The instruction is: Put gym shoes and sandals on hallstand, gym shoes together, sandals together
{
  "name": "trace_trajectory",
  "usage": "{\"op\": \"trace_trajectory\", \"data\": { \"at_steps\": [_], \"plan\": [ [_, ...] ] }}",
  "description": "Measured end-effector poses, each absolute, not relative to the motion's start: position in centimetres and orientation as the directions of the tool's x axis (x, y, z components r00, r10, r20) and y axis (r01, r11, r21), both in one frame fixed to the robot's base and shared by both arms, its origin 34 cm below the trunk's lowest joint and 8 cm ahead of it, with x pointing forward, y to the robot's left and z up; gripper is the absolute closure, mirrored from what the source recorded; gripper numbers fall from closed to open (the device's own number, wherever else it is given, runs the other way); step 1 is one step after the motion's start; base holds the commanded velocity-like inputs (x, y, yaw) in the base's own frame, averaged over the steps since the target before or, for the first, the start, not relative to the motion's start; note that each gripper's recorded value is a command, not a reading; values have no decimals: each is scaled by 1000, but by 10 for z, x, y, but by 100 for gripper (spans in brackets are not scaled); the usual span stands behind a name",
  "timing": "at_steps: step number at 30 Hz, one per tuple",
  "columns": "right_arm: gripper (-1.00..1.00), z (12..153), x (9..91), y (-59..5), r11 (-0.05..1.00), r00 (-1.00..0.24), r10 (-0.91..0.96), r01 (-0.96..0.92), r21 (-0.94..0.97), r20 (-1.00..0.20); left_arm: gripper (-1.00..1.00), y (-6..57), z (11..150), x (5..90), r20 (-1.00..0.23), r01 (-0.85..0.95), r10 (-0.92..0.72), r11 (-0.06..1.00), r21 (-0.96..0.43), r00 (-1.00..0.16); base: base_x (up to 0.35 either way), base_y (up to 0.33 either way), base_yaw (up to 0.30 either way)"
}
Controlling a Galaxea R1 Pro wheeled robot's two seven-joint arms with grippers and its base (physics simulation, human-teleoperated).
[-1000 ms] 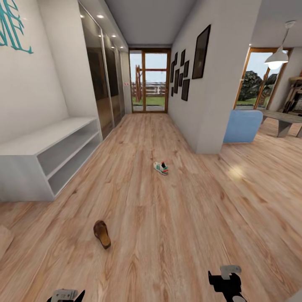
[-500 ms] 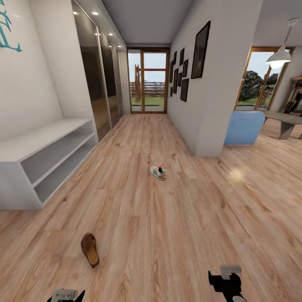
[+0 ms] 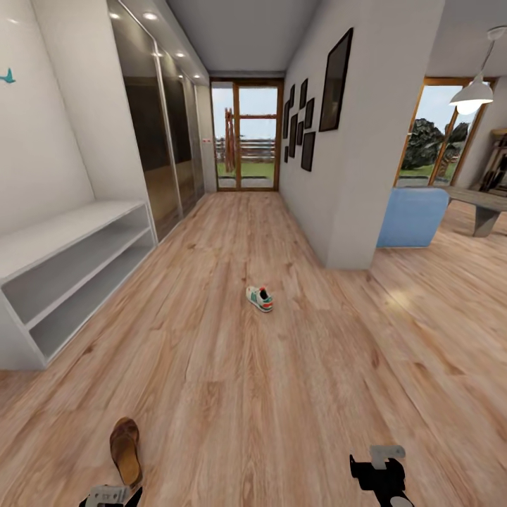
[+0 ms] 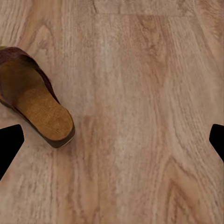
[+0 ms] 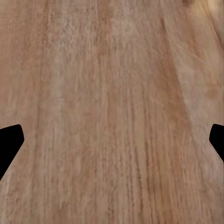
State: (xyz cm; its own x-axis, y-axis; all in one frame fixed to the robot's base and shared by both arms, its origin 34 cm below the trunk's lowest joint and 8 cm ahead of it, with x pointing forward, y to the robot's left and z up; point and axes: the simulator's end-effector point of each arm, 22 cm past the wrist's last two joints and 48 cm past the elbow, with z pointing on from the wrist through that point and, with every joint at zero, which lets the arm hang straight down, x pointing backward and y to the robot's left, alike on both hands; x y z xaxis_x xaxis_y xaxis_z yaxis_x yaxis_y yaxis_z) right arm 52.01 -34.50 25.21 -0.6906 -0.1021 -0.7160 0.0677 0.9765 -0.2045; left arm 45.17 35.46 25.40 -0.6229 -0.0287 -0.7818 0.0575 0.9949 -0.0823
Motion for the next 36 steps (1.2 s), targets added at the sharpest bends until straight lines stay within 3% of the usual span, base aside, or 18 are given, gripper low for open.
{"op": "trace_trajectory", "data": {
  "at_steps": [16, 36],
  "plan": [
    [-100, 252, 520, -345, 977, -691, -102, 68, -204, -716, -100, 355, 254, 452, -782, 57, -29, 995, -82, -623, 304, -131, 0],
    [-100, 252, 521, -344, 977, -690, -102, 67, -203, -717, -100, 355, 254, 452, -782, 57, -29, 995, -82, -623, 337, -9, 0]
  ]
}}
